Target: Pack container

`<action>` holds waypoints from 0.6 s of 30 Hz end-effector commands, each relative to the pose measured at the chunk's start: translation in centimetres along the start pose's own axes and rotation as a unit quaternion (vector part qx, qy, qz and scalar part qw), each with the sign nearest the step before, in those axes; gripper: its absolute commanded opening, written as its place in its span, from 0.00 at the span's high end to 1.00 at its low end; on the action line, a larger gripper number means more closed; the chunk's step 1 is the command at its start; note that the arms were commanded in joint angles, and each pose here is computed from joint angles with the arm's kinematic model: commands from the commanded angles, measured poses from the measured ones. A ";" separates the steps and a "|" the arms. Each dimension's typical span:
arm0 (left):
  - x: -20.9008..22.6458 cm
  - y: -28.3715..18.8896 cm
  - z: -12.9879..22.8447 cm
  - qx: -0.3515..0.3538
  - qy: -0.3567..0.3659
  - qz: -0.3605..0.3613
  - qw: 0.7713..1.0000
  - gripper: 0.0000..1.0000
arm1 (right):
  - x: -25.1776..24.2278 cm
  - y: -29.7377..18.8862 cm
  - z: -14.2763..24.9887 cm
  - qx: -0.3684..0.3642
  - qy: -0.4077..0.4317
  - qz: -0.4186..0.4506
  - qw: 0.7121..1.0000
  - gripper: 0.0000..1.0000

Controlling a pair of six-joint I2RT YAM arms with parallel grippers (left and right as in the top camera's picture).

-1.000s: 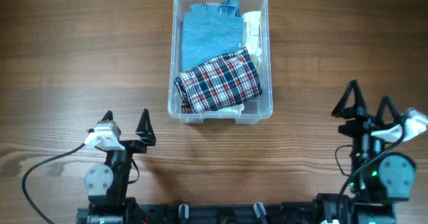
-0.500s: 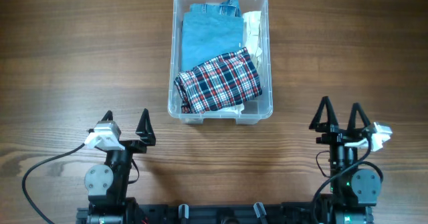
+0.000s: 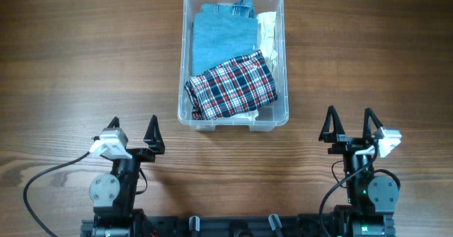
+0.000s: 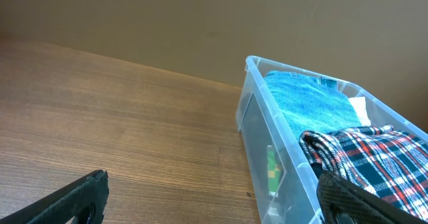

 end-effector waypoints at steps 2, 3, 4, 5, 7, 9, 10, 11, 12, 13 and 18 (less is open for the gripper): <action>0.0 0.0 0.2 0.000 0.008 0.004 1.000 0.00 | 0.0 -0.1 1.4 0.031 -0.029 -0.004 0.999 0.00; 0.0 0.0 0.2 0.000 0.008 0.004 1.000 0.00 | -0.2 -0.2 1.9 0.042 -0.033 -0.001 0.999 0.00; 0.0 0.0 0.2 0.000 0.008 0.004 1.000 0.00 | -0.1 -0.2 1.9 0.042 -0.045 -0.004 0.998 0.00; 0.0 0.0 0.2 0.000 0.008 0.004 1.000 0.00 | -0.1 -0.2 1.9 0.042 -0.063 -0.005 0.997 0.00; 0.0 0.0 0.2 0.000 0.008 0.004 1.000 0.00 | -0.1 -0.2 1.9 0.042 -0.071 -0.003 0.997 0.00; 0.0 0.0 0.2 0.000 0.008 0.004 1.000 0.00 | -0.1 -0.2 1.9 0.042 -0.070 -0.003 0.997 0.00; 0.0 0.0 0.2 0.000 0.008 0.004 1.000 0.00 | -0.1 -0.2 1.9 0.042 -0.067 -0.003 0.997 0.00; 0.0 0.0 0.2 0.000 0.008 0.004 1.000 0.00 | -0.1 -0.2 1.9 0.041 -0.065 -0.003 0.997 0.00; 0.0 0.0 0.2 0.000 0.008 0.004 1.000 0.00 | -0.1 -0.2 1.9 0.041 -0.066 -0.003 0.997 0.00; 0.0 0.0 0.2 0.000 0.008 0.004 1.000 0.00 | -0.1 -0.2 1.9 0.042 -0.065 -0.003 0.997 0.00; 0.0 0.0 0.2 0.000 0.008 0.004 1.000 0.00 | -0.1 -0.2 1.9 0.042 -0.065 -0.003 0.997 0.00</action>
Point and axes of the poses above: each gripper's point midway between its finger pads, its own y axis out along the fingers, its own x axis along the line the jaws close on, z = x × y, the point moved 2 cm from there along -y, back along the fingers, and after that the axes turned 1 degree about -y, right-handed, at the moved point
